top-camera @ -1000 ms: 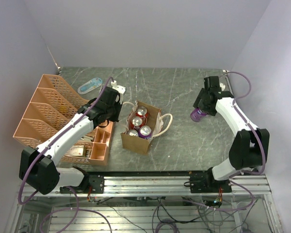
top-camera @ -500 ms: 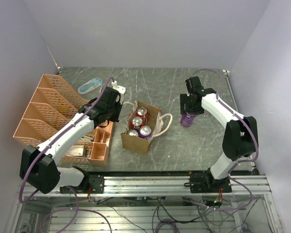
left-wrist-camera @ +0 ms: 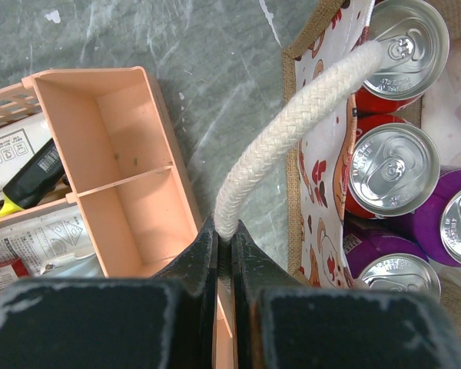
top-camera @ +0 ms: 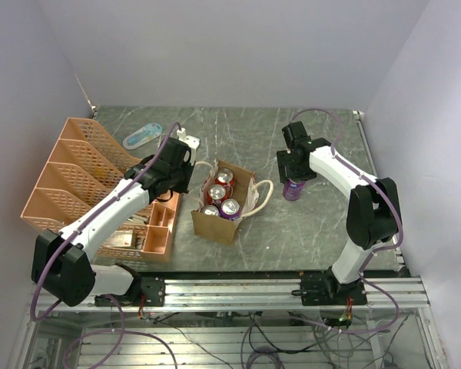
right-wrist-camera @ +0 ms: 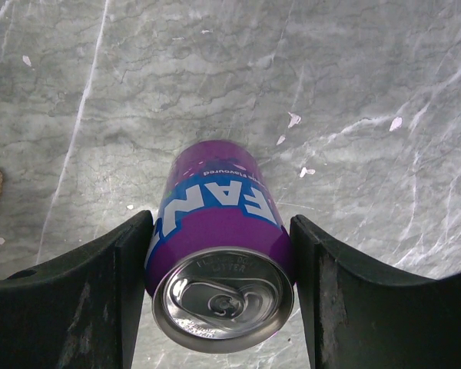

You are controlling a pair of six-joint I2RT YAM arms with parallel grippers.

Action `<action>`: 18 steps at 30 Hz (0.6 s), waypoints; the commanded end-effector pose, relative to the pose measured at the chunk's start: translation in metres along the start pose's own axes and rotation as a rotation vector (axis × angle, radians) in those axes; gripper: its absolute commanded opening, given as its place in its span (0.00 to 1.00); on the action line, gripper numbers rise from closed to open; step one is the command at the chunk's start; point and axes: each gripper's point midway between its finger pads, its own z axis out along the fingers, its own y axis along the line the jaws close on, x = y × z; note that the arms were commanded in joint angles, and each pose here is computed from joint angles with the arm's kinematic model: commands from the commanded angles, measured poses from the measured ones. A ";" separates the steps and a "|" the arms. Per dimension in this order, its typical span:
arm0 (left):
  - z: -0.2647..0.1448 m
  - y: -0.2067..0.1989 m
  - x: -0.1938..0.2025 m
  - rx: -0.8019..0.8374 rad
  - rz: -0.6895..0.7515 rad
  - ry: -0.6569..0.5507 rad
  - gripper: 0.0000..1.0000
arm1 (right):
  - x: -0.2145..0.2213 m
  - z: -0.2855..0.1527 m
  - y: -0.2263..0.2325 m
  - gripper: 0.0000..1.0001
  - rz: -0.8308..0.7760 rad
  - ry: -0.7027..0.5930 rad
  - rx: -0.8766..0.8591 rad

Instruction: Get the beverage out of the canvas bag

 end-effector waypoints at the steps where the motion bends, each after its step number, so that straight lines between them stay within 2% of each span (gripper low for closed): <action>1: 0.001 -0.005 0.002 0.029 0.010 0.011 0.07 | 0.001 0.003 -0.003 0.25 -0.018 -0.007 0.016; 9: 0.001 -0.006 0.003 0.032 0.010 0.014 0.07 | -0.007 -0.007 -0.007 0.61 -0.003 -0.059 0.016; 12: 0.001 -0.007 0.003 0.038 0.010 0.016 0.07 | -0.011 -0.016 -0.009 0.70 0.006 -0.091 0.017; 18: 0.001 -0.006 0.003 0.035 0.010 0.015 0.07 | -0.023 -0.038 -0.016 0.80 0.043 -0.195 0.022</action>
